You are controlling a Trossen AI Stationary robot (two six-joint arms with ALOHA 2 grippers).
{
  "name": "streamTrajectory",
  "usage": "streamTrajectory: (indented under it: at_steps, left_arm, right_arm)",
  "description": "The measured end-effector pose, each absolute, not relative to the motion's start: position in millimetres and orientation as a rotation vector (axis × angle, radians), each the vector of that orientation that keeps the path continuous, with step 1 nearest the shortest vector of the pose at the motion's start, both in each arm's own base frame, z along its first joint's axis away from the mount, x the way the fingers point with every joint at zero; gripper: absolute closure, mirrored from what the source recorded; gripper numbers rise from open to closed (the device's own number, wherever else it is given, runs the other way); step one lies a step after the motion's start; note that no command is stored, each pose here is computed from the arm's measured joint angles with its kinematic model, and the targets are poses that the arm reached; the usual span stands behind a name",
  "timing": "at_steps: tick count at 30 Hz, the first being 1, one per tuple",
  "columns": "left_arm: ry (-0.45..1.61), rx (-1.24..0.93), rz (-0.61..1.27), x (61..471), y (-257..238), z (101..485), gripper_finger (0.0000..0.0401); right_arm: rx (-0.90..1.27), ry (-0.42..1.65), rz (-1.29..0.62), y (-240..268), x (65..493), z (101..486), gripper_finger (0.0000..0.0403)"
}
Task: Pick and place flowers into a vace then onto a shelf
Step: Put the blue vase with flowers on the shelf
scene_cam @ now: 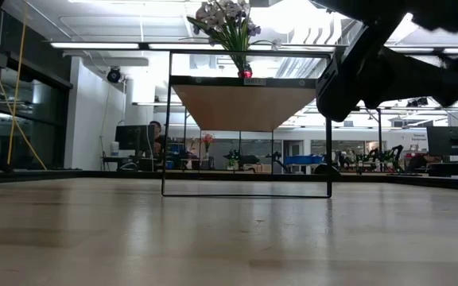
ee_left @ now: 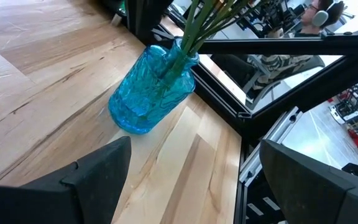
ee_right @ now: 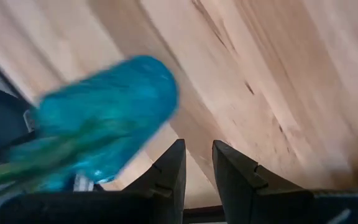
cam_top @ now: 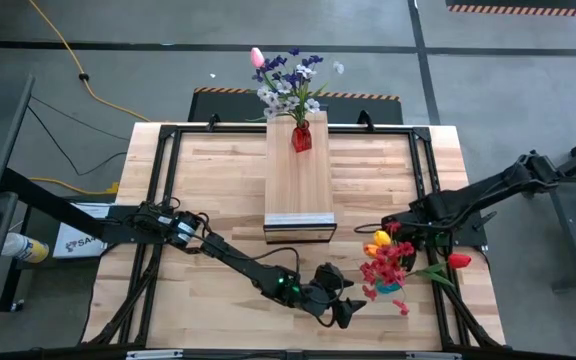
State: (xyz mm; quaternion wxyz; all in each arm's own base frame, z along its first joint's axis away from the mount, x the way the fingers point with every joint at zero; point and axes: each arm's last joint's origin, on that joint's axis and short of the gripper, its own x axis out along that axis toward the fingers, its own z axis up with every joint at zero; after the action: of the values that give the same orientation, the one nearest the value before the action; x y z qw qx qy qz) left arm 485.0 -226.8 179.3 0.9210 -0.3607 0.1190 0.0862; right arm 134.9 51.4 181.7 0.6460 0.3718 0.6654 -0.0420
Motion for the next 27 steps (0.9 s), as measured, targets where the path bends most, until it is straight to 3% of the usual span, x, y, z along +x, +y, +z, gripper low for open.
streamTrajectory:
  at_steps: [8,27]
  left_arm:
    - [0.243,-0.76,0.18,485,-227,179,0.0016]
    - [0.243,-0.76,0.183,485,-227,180,0.0016]
  right_arm:
    - [1.03,1.575,-0.058,51,120,141,0.0332]
    - [1.108,1.392,0.03,52,125,153,0.0332]
